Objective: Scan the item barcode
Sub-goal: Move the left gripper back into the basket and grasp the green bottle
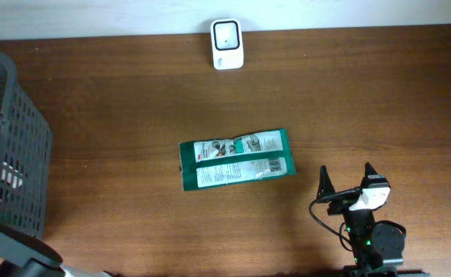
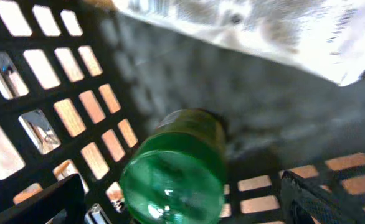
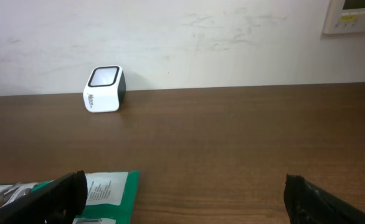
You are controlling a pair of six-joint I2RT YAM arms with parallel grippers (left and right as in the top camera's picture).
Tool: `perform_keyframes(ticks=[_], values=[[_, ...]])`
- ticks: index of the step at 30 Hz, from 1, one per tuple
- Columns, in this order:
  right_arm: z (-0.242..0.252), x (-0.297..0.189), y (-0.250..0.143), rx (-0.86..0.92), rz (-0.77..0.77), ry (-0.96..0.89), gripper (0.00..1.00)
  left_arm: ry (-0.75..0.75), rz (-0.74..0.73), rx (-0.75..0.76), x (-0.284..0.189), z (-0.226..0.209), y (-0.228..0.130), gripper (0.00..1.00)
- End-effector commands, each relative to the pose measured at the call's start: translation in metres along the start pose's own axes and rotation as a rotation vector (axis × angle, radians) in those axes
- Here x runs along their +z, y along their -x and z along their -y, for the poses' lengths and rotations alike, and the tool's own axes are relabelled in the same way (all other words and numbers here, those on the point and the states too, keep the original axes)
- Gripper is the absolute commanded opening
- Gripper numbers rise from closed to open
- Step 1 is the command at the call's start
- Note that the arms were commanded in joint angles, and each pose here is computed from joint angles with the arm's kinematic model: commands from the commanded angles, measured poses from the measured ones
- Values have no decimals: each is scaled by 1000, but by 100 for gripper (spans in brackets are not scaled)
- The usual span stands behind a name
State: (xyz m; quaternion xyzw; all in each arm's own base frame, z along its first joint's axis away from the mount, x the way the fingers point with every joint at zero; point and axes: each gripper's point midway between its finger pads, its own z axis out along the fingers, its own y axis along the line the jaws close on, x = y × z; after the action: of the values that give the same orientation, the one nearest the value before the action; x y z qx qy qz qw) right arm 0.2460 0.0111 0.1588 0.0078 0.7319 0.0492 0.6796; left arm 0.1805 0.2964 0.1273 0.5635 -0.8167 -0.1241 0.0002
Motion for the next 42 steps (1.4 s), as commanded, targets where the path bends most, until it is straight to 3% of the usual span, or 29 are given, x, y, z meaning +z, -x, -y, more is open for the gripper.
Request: perform_keyframes(ticks=[1,14,26,32,42], values=[[0,0,-2,6,-2,1,98,22,-28,-38,6,-15,-7,98],[0,0,-2,6,-2,1,98,4,-92,-27,38,-7,-30,94],[0,0,-2,7,-2,1,98,-41,8,-52,39,2,-4,66],[0,0,-2,7,-2,1,98,-126,28,-53,38,18,3,66],[0,0,-2,6,-2,1,98,-189,-57,-16,36,27,-17,78]])
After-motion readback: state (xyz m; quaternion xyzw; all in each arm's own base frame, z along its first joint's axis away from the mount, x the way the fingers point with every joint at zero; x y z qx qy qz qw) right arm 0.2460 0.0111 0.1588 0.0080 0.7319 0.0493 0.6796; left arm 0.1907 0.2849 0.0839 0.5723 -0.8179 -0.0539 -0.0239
